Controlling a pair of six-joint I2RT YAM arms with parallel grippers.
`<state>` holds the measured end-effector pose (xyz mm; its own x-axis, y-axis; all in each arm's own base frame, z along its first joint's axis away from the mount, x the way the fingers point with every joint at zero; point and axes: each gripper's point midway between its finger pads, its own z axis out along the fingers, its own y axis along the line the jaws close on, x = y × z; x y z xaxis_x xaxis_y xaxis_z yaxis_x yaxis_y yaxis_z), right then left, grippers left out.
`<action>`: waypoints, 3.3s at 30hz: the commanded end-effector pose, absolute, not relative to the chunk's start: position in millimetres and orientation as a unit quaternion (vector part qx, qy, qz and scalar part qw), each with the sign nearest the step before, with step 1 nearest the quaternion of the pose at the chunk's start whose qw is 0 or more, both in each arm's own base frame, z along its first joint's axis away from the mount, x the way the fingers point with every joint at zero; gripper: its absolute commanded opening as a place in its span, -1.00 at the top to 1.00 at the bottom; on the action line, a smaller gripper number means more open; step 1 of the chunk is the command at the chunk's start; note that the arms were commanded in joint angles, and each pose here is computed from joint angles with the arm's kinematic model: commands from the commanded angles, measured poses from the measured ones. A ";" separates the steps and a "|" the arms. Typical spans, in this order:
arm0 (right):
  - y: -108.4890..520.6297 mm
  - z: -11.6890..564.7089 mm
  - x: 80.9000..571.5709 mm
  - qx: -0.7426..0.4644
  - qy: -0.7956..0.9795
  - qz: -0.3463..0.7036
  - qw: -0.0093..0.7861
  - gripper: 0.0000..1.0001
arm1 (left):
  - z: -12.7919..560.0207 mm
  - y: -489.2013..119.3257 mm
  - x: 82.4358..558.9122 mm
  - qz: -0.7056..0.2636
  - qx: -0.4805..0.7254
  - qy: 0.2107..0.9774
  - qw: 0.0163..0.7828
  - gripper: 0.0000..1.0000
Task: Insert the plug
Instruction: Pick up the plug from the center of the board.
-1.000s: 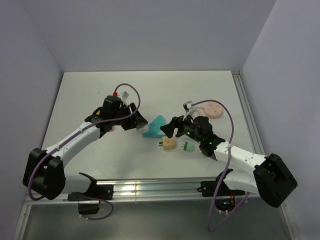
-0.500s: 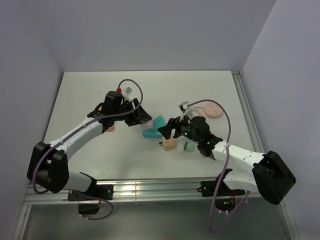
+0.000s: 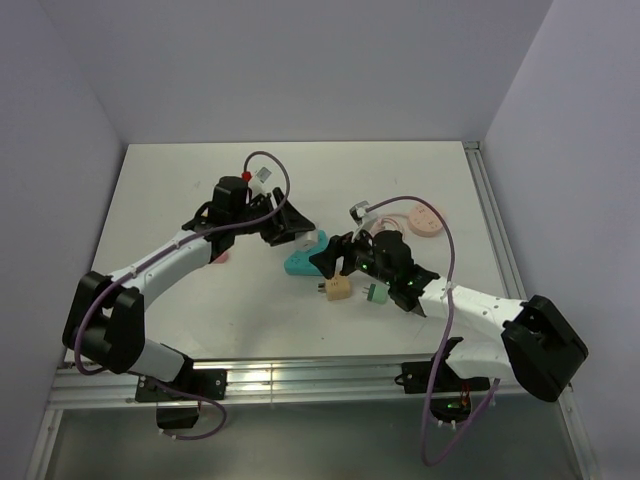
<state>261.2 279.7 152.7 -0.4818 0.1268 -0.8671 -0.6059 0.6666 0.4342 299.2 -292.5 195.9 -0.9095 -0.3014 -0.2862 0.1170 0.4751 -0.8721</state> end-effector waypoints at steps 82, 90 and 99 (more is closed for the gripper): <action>239.4 240.5 289.6 0.224 0.863 0.234 0.388 1.00 | 256.2 -258.8 255.2 -0.370 0.072 0.699 0.608 -0.99; 241.9 256.9 273.8 0.269 0.849 0.287 0.354 1.00 | 251.2 -267.0 245.0 -0.318 0.133 0.680 0.648 -0.95; 216.1 232.6 266.9 0.250 0.872 0.216 0.360 1.00 | 251.3 -248.3 265.3 -0.259 0.090 0.712 0.647 -0.99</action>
